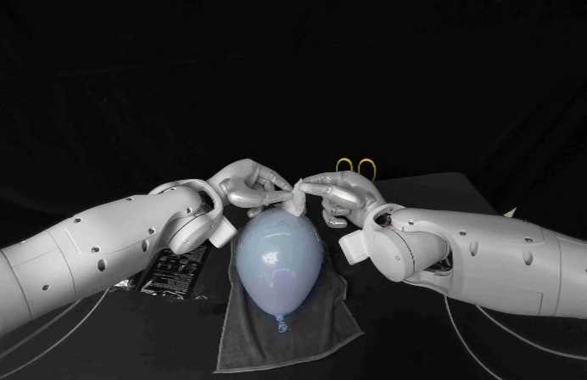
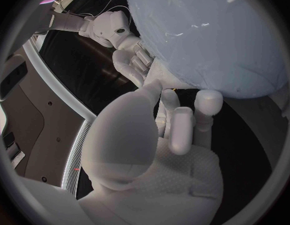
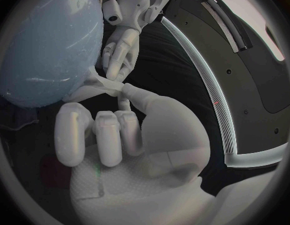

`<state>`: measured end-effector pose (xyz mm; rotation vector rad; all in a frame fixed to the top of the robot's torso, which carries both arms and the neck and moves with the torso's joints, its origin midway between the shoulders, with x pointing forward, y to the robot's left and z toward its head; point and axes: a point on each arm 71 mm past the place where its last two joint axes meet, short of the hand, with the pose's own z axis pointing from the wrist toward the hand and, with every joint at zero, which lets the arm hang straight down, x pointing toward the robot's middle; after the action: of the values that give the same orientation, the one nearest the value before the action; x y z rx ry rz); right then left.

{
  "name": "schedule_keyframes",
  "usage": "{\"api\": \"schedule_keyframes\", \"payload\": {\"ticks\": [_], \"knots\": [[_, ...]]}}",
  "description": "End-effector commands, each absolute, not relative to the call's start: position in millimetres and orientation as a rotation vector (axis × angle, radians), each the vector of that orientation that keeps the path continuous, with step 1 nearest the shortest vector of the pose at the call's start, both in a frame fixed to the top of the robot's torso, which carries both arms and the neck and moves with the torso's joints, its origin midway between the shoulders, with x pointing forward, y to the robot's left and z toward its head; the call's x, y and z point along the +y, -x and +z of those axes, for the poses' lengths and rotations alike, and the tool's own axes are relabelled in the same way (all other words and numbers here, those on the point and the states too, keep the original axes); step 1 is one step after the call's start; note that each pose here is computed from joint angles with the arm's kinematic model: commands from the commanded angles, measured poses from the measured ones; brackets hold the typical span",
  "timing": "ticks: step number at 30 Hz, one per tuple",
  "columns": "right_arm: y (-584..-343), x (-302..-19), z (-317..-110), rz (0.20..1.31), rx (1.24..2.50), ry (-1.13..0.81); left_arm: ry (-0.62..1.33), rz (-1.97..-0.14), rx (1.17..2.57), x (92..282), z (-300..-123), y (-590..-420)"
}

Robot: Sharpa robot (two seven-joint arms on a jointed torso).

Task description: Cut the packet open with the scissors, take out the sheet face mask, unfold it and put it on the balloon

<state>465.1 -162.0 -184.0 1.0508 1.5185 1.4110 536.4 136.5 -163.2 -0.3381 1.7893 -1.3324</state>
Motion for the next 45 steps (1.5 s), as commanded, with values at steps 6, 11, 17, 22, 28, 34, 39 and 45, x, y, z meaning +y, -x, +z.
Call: {"api": "schedule_keyframes", "payload": {"ticks": [6, 11, 17, 22, 28, 34, 39, 45], "knots": [[-463.6, -159.5, -181.5, 1.436, 1.513, -1.022, 0.326, -1.334, 1.807, 134.8, -163.6, -535.7], [-464.0, -159.8, -181.7, 1.434, 1.513, -1.022, 0.319, -1.343, 1.803, 134.3, -163.1, -535.4], [-465.2, -160.7, -182.0, 1.43, 1.51, -1.023, 0.315, -1.365, 1.779, 133.9, -161.3, -535.3], [-467.1, -163.5, -182.6, 1.417, 1.505, -1.022, 0.353, -1.382, 1.748, 137.1, -159.8, -536.8], [-469.2, -168.7, -183.2, 1.393, 1.499, -1.017, 0.435, -1.403, 1.716, 144.1, -158.9, -539.9], [-470.7, -175.2, -183.9, 1.359, 1.493, -1.012, 0.521, -1.426, 1.696, 150.8, -158.9, -542.1], [-471.7, -181.1, -184.4, 1.333, 1.485, -1.012, 0.567, -1.432, 1.694, 156.8, -159.7, -543.4], [-472.3, -184.9, -184.3, 1.313, 1.473, -1.01, 0.586, -1.431, 1.7, 160.4, -160.4, -543.8]]}}
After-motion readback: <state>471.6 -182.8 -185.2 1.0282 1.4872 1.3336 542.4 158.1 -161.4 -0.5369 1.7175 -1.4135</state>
